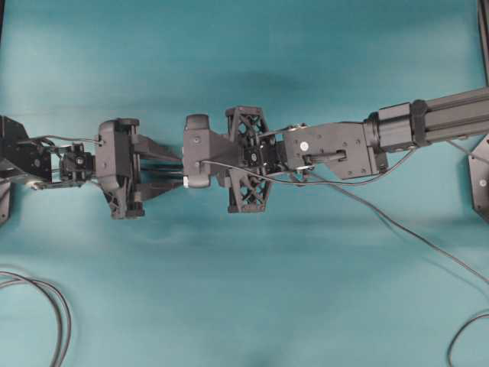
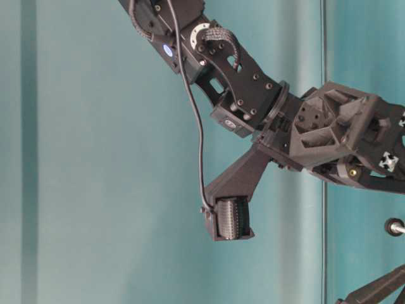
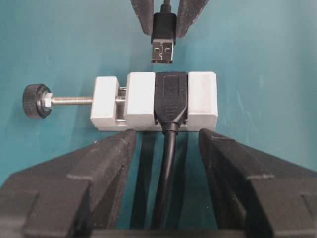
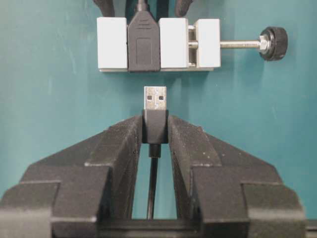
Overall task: Insert the USB cable into the female connector supported by the left arm.
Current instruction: 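Move the right gripper left, aligning the plug with the connector, then push the USB plug into the female connector held by left gripper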
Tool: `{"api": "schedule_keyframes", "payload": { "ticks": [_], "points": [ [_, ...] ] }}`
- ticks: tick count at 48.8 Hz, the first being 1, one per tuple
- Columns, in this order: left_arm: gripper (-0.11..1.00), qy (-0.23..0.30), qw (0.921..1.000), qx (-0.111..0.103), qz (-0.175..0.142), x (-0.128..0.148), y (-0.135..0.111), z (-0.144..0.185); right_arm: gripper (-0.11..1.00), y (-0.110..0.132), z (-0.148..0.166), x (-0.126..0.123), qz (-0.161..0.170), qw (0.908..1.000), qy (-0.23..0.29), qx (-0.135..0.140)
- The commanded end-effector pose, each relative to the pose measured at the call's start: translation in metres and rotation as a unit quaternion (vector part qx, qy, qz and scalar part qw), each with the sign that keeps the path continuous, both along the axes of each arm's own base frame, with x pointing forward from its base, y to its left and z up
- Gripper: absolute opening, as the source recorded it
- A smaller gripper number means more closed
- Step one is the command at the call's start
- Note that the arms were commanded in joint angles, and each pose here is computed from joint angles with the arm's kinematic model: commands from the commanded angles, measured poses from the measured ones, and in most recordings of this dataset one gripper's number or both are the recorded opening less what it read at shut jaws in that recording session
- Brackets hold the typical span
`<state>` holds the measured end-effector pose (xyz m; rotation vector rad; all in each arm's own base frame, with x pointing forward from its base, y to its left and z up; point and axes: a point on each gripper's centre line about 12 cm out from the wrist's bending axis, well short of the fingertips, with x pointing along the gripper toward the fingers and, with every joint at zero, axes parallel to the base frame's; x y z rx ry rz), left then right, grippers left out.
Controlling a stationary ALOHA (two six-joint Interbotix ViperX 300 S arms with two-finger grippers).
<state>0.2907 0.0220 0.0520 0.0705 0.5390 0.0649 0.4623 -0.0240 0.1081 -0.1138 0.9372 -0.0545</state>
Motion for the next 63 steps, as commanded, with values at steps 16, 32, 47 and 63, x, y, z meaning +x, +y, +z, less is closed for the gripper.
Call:
{"api": "schedule_keyframes", "payload": {
  "ticks": [16,32,47,63],
  "points": [
    [0.61,-0.017,0.9998,0.008,-0.001,0.0048,0.0025,0.0078,0.22,-0.0005,0.0173,0.0109,0.001,0.9995,-0.033,0.001],
    [0.61,-0.017,0.9998,0.01,-0.002,0.0048,0.0025,0.0078,0.22,-0.0005,0.0157,0.0138,0.002,0.9994,-0.033,0.001],
    [0.61,-0.016,0.9998,0.01,0.0,0.0042,0.0033,0.0075,0.22,0.0017,0.0159,0.0153,0.004,0.9994,-0.035,0.001],
    [0.61,-0.016,0.9998,0.011,0.005,0.0039,0.0065,0.0075,0.22,0.0082,0.0172,0.0166,0.011,0.9993,-0.036,0.001]
  ]
}}
